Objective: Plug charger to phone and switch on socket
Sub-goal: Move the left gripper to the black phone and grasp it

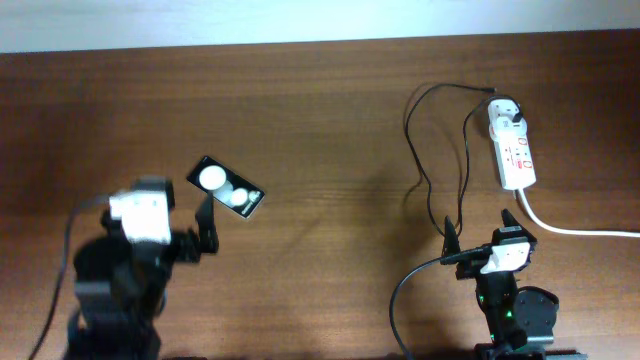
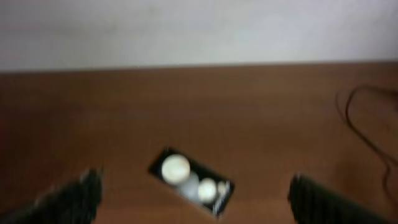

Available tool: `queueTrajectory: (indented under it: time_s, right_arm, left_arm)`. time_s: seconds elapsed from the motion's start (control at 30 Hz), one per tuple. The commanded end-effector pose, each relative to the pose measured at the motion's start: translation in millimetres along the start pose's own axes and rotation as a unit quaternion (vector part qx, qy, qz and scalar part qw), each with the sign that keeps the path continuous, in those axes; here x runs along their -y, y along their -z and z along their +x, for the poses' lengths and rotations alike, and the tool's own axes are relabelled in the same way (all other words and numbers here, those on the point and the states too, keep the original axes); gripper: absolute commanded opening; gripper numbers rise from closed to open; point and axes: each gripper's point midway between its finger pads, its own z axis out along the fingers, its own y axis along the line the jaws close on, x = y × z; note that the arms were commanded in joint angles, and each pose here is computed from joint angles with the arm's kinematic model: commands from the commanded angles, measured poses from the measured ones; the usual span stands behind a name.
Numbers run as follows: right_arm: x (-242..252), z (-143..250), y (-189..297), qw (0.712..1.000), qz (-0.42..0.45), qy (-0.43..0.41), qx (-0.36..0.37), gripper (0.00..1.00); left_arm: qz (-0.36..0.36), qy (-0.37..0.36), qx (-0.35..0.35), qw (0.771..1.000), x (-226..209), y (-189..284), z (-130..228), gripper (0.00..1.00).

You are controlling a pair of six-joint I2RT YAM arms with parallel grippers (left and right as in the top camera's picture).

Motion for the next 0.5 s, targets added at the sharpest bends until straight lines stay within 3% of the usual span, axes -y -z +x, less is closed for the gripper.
queueTrajectory:
  time_s: [0.0,0.07,0.13,0.2,0.27,0.3,0.33,0.37,0.47]
  right_arm:
    - [1,2,0,1.0,0.003,-0.002,-0.002,0.99]
    - [1,3,0,1.0,0.003,-0.002,-0.002,0.99]
    - [1,2,0,1.0,0.003,-0.002,-0.002,0.99]
    - [1,2,0,1.0,0.003,-0.002,-0.002,0.99]
    - [1,2,0,1.0,0.003,-0.002,-0.002,0.99]
    - [1,2,0,1.0,0.003,-0.002,-0.002,0.99]
    - [1,2,0,1.0,0.003,-0.002,-0.002,0.99]
    - [1,2,0,1.0,0.003,-0.002,-0.002,0.99]
    - [1,2,0,1.0,0.003,-0.002,-0.002,0.99]
  left_arm:
    - [0.009,0.005,-0.118,0.993,2,-6,-23,0.99]
    - [0.069,0.023,-0.208,0.975,23,-1,-23,0.99]
    - [0.184,0.068,-0.28,0.94,64,8,-4,0.99]
    - [0.224,0.094,-0.32,0.916,78,11,8,0.99]
    - [0.224,0.13,-0.32,0.911,81,-4,3,0.99]
    - [0.183,0.178,-0.325,0.911,73,-14,2,0.99]
    - [0.094,0.224,-0.325,0.914,51,-26,5,0.99]
    - [-0.046,0.288,-0.3,0.908,13,-36,6,0.99]
    - [-0.111,0.314,-0.279,0.901,-7,-56,-16,0.97]
